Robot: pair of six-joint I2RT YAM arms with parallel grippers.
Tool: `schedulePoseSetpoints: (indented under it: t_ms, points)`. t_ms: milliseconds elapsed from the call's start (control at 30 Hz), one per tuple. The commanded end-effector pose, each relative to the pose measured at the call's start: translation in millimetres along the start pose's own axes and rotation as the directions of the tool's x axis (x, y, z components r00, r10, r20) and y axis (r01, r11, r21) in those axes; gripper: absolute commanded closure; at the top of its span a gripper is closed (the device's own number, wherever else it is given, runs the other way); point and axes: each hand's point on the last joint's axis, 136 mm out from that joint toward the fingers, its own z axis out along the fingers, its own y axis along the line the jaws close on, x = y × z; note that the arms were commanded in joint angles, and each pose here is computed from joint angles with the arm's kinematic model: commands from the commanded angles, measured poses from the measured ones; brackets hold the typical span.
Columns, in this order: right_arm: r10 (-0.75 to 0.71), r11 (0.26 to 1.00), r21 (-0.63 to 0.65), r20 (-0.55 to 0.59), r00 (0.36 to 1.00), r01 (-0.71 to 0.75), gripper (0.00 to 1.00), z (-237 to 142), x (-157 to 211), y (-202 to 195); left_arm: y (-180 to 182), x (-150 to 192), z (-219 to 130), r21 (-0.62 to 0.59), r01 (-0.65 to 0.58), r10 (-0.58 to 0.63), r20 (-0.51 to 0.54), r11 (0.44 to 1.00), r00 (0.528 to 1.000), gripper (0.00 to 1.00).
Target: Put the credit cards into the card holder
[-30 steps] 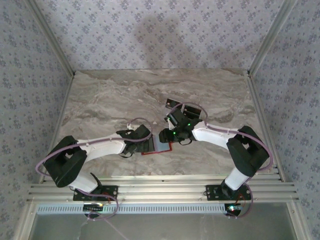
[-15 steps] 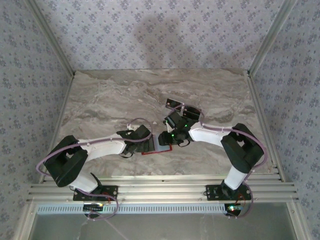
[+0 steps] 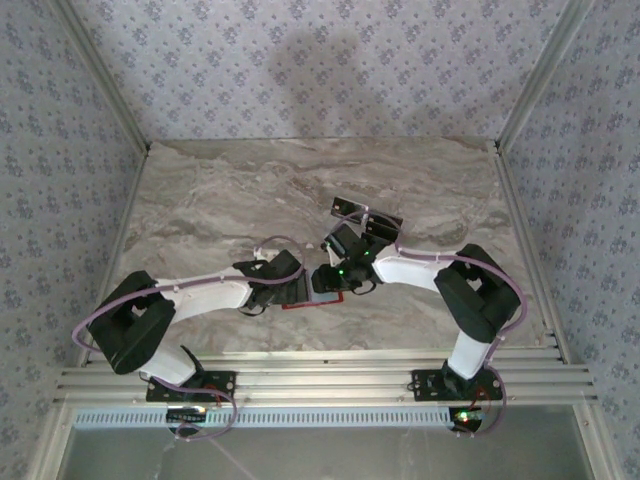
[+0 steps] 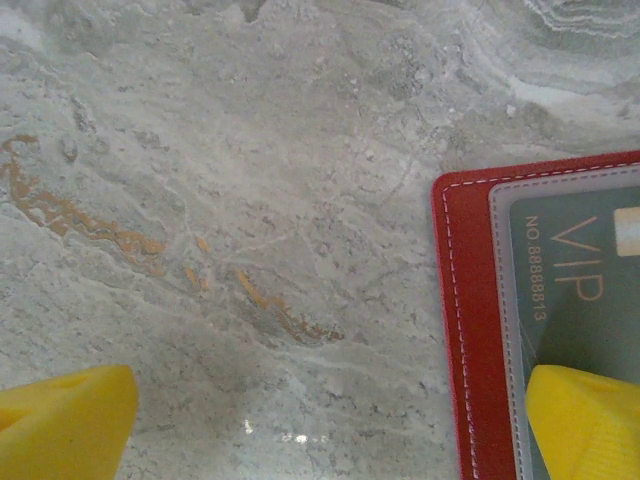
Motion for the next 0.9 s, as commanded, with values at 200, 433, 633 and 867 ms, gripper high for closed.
schedulePoseSetpoints:
  t_ms: [200, 433, 633, 867]
  points:
    - [0.023, 0.998, -0.057, -0.004, 1.0, -0.023, 0.51, 7.7, -5.9, 17.5, 10.2, -5.7, -18.6, -0.005, -0.001, 0.002, 0.038, 1.0, 0.999, 0.0]
    - [-0.012, 1.0, -0.023, 0.01, 1.0, 0.012, 0.5, 1.2, -8.8, 22.3, 12.6, -4.9, -21.5, -0.002, 0.006, -0.005, 0.039, 1.0, 0.999, 0.0]
    - [-0.071, 0.995, 0.077, 0.038, 0.997, 0.068, 0.46, -10.2, -15.4, 14.8, 12.6, -5.7, -22.4, 0.0, 0.007, -0.007, 0.044, 1.0, 0.999, 0.0]
    - [-0.096, 0.991, 0.101, 0.031, 0.995, 0.092, 0.45, -7.3, -24.8, 10.2, 13.9, -4.5, -21.8, -0.003, 0.009, -0.008, 0.043, 1.0, 0.999, 0.0]
